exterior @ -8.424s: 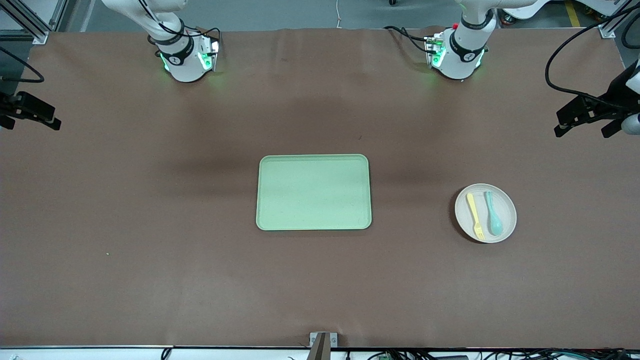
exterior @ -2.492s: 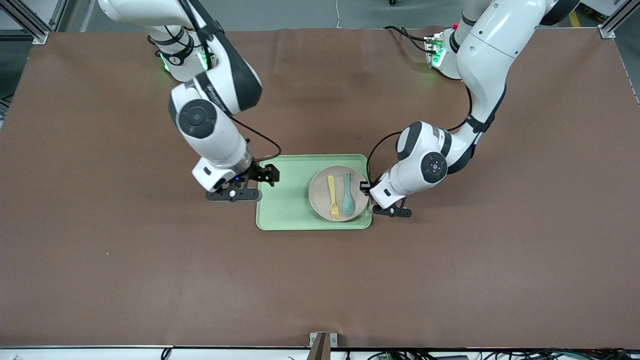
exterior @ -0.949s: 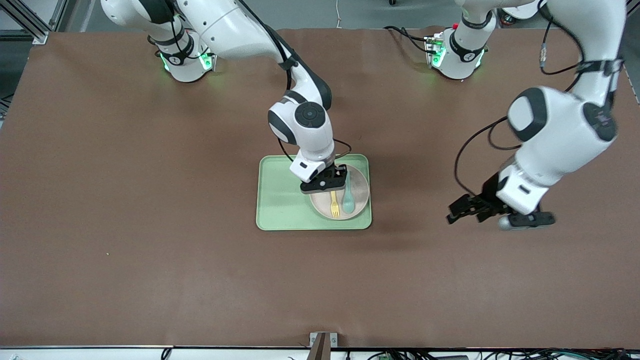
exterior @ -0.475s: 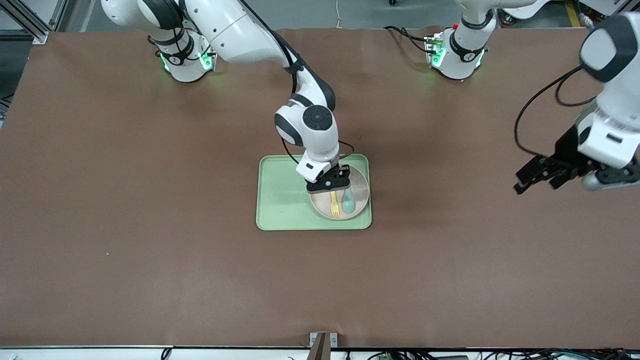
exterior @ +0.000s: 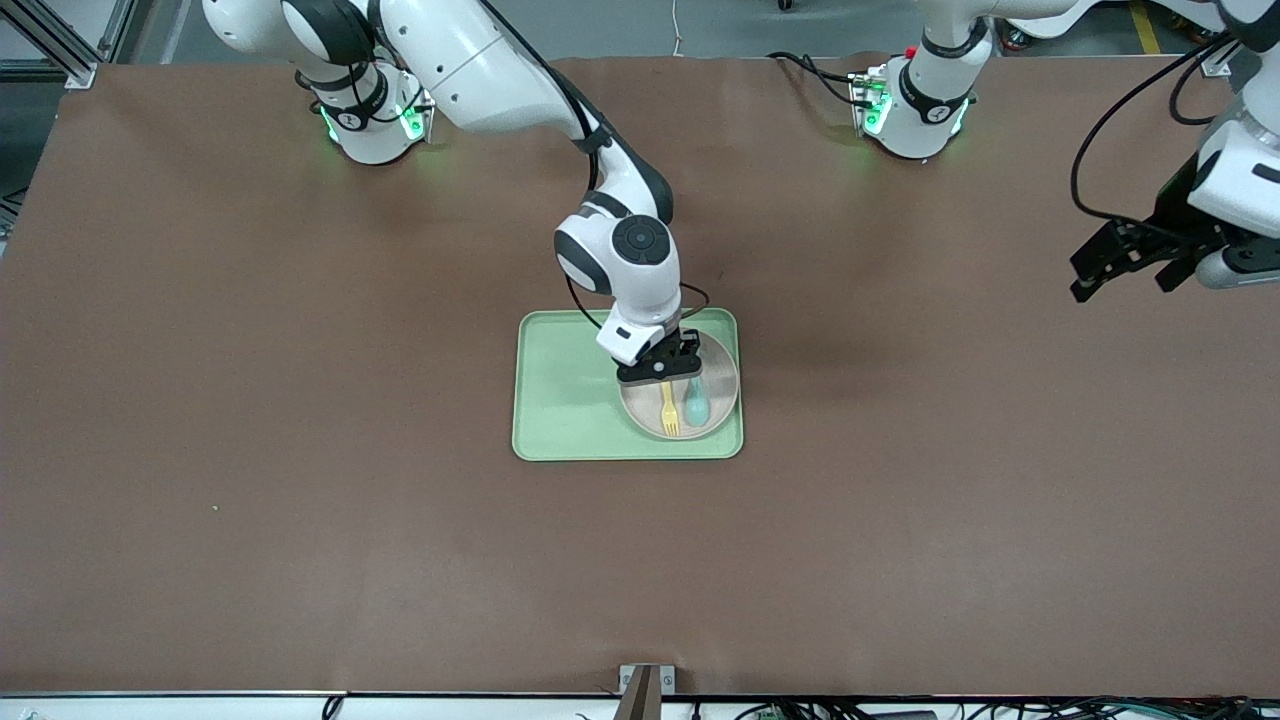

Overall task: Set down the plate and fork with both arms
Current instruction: 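Grasp the yellow fork with the right gripper while the left gripper withdraws, then lift the yellow fork out of the plate with the right gripper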

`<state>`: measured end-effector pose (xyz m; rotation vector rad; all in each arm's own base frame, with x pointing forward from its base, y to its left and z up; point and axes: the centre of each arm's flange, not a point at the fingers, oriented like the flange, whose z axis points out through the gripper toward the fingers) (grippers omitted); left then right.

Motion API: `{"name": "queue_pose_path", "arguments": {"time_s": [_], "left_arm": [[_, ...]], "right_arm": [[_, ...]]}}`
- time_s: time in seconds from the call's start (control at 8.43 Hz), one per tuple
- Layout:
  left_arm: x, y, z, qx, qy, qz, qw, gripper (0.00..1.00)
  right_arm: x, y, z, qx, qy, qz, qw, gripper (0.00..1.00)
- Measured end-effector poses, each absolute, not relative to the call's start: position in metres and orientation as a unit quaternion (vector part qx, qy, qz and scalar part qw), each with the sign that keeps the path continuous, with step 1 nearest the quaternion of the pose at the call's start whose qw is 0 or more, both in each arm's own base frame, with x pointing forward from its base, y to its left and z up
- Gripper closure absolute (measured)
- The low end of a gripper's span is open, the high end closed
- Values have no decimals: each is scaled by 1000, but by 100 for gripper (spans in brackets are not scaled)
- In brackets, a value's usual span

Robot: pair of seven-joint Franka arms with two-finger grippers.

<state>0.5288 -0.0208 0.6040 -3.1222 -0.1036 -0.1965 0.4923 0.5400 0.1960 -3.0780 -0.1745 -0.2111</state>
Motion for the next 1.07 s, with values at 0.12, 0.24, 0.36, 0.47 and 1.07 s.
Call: {"name": "queue_pose_path", "arguments": {"time_s": [0.12,0.24,0.36,0.47,1.07], "left_arm": [[527,-9,614,-998,-16,-54,8,0],[530,-5,623,-998,-9,-59,10,0],[536,-6,629,-998,-7,-66,10,0],[541,-7,634,-997,-4,-71,11,0],[548,-11,637,-997,6,-73,11,0]], "right_arm": [[491,541,194,-996,-52,-68,26,58],[491,543,191,-996,-50,-67,26,59],[490,544,190,-996,-47,-67,26,61],[490,545,191,-996,-45,-68,26,63],[489,548,193,-997,-21,-67,28,78]]}}
